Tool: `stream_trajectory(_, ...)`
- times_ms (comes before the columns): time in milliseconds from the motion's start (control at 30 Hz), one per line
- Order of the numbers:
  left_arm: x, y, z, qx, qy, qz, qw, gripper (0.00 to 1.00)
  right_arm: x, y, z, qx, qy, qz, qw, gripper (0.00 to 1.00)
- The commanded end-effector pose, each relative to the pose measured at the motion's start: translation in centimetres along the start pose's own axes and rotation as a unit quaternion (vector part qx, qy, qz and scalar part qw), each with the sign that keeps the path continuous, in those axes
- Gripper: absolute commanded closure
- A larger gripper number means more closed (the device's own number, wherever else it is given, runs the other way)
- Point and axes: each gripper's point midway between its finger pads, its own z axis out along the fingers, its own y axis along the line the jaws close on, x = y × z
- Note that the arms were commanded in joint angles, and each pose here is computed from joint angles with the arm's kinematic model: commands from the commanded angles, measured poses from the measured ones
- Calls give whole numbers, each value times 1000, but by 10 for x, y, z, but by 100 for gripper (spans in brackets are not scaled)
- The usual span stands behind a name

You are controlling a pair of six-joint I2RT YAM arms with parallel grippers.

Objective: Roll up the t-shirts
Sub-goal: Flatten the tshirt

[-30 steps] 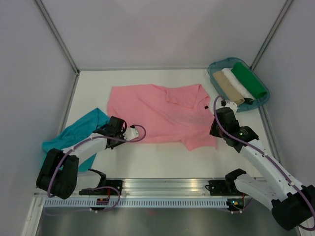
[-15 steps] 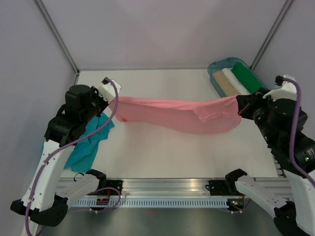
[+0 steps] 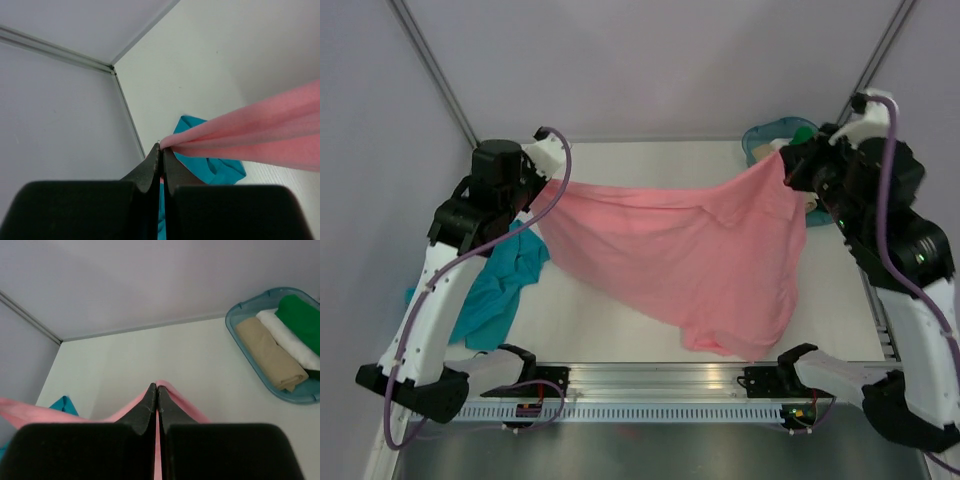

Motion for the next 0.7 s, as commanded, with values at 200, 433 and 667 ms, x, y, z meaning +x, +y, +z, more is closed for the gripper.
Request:
stream_trajectory(200,-106,129,8,-239,-91,-86,963,98,-79,38,153,15,-72,-10,997,100)
stream_trajectory(433,-135,184,-4,-322,-128,-100,933,98,-156,17,146,23,-190,43,981,100)
stream_trajectory(667,-109,152,19,-302,-129,-73,942,98,-113,-12,125,56,-158,22,986,100)
